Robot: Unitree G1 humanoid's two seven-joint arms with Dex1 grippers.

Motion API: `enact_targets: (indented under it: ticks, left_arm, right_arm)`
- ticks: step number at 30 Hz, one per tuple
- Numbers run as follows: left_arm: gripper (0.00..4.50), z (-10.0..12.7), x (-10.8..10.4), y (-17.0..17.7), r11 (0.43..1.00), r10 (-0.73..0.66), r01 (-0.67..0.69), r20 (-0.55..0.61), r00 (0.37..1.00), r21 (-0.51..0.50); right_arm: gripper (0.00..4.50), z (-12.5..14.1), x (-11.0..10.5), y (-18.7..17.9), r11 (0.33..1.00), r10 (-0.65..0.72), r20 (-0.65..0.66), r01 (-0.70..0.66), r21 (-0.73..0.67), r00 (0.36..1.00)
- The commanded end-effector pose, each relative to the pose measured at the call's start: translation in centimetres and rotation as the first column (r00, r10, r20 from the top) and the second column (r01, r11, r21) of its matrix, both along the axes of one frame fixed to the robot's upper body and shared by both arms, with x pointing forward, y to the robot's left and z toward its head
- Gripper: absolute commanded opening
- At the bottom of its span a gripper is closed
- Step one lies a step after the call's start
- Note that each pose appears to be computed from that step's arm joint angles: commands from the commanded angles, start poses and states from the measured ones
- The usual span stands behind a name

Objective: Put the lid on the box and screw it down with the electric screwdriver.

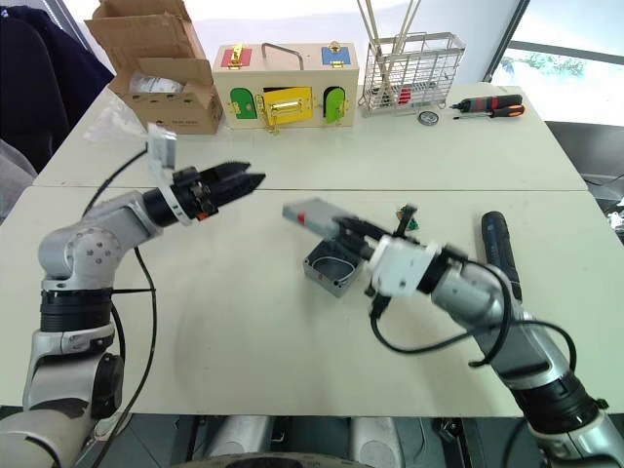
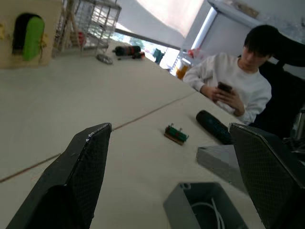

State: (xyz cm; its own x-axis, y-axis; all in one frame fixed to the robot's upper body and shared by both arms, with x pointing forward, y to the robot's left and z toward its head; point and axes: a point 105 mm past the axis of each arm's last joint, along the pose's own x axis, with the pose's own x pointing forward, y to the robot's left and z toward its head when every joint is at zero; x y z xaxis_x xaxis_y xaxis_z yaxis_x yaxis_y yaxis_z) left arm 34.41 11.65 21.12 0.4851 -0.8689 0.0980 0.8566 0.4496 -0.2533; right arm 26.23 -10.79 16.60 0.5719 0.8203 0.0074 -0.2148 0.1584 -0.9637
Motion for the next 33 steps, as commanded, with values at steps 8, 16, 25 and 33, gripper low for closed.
enact_targets:
  ticks: [8, 16, 25, 33]
  left_arm:
    - [2.77, 0.7, 0.0, -3.0, 0.992, -0.120, 0.116, 0.079, 0.990, 0.056]
    - [0.71, 0.2, -0.5, -4.7, 0.972, -0.211, 0.200, 0.093, 0.973, 0.122]
    - [0.71, -1.6, -0.9, -6.1, 0.947, -0.275, 0.256, 0.080, 0.958, 0.194]
    - [0.71, -2.5, -1.8, -7.3, 0.918, -0.341, 0.312, 0.084, 0.936, 0.244]
  right_arm:
    - [0.12, -1.8, 0.8, -0.8, 0.999, 0.010, 0.203, 0.001, -0.054, 0.979]
    - [0.12, -2.7, 0.6, -1.0, 0.998, 0.017, 0.220, -0.002, -0.067, 0.975]
    - [0.12, -4.2, 0.1, -0.8, 0.995, 0.033, 0.189, -0.013, -0.103, 0.981]
    - [0.12, -5.4, 0.1, -0.7, 0.988, 0.041, 0.182, -0.013, -0.152, 0.983]
